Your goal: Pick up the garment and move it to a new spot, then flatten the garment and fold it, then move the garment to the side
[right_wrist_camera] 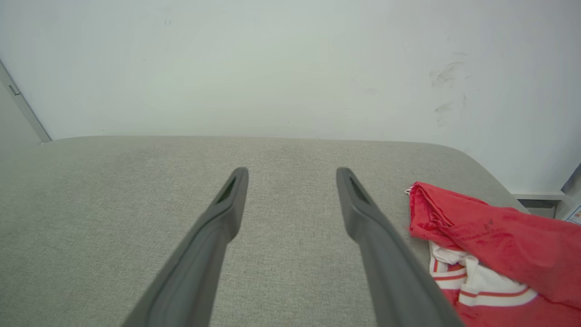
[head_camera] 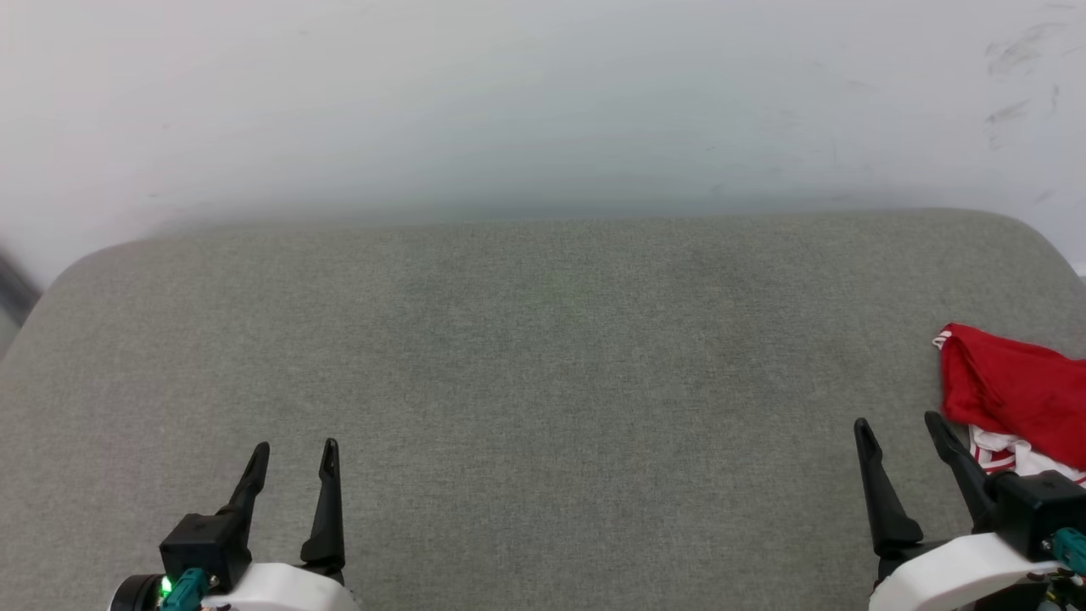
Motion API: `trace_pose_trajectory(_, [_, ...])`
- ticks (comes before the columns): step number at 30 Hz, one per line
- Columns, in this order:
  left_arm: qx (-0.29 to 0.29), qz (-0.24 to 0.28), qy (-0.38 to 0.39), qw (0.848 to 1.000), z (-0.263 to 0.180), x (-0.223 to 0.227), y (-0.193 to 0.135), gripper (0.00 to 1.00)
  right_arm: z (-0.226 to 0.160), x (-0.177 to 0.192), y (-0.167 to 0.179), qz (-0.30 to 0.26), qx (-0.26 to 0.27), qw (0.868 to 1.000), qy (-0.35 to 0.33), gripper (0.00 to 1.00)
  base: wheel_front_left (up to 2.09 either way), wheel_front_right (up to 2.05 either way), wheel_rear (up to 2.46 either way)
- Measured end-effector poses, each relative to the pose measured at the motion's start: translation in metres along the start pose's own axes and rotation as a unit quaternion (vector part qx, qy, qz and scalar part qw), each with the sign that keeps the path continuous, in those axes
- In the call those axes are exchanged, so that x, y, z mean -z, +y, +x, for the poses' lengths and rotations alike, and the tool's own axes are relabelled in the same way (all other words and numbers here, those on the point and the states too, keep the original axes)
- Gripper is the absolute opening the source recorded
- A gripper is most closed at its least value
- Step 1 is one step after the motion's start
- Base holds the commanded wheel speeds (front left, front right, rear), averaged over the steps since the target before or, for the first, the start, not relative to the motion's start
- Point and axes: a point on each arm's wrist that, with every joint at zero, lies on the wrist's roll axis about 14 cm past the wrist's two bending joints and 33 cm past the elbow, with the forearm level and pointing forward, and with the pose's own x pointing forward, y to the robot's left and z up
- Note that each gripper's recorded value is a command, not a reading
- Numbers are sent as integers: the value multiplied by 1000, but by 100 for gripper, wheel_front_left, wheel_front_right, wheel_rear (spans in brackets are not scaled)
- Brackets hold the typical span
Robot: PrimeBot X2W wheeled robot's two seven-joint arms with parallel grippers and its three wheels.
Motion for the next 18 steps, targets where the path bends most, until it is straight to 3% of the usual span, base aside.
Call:
trace_pose_trajectory(7, [0,2,-1,1000,1,-1,1,100,1,-1,4,0,-6,1000,-4,100,0,0,0])
trace_pose_trajectory(8, [1,2,2,1000,0,0,0,0,1,-1,5,2,-7,1000,-4,0,0,0,0])
trace_pose_trajectory(13, [-4,-15,36,999,-8,21,-4,0,-2,17,5,13,-7,1000,23,0,0,0,0])
trace_pose_trajectory(18, [-21,-79,60,995,-6,29,2,0,-1,24,6,91,-10,995,28,0,0,0,0])
